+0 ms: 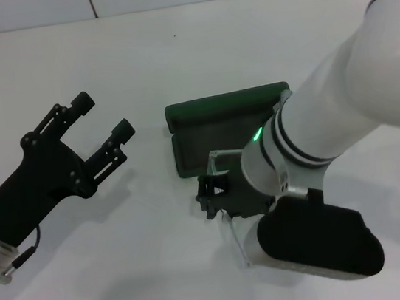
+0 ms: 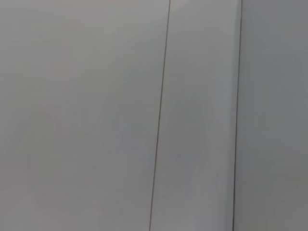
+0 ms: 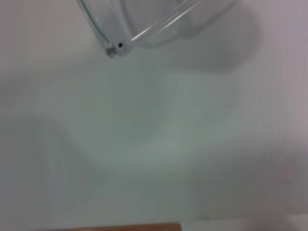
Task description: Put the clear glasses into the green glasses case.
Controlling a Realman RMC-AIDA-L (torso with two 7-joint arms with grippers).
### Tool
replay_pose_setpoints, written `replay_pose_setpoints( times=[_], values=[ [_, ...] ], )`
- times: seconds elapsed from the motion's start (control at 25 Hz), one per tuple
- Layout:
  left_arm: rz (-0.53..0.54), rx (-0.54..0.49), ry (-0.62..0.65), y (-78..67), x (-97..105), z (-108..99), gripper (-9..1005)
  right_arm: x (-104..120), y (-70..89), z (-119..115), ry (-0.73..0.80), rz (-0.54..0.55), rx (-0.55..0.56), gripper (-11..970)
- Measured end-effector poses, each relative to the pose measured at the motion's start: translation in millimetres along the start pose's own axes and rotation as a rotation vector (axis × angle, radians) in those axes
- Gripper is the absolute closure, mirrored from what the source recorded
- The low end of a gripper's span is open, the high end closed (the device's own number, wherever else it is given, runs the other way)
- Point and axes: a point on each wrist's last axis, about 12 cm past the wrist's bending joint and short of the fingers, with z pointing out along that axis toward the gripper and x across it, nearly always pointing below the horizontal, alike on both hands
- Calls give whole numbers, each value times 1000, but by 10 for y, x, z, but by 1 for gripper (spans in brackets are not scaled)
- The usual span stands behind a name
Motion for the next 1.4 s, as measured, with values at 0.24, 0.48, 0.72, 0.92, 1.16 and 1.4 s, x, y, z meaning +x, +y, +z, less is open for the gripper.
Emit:
replay_pose_setpoints(
  times=[0.24, 0.48, 0.72, 0.92, 1.16, 1.4],
  values=[
    [-18, -7, -1, -26, 19, -26, 225, 113, 78, -340, -51, 143, 46, 798],
    [-51, -15, -23, -67, 21, -82, 225, 291, 309, -751, -128, 366, 279, 824],
    [-66, 8, -67, -116, -22, -125, 225, 461, 649, -1001, -194, 570, 506, 837],
    [-127, -9, -66, -58, -44, -118, 225, 575, 1026, -1140, -300, 705, 791, 838],
    [-127, 57, -54, -70, -52, 18, 225, 690, 1443, -1000, -405, 979, 1075, 838],
    [-112, 242, -13, -74, -119, 395, 225, 884, 1616, -726, -553, 1417, 1027, 838]
  ],
)
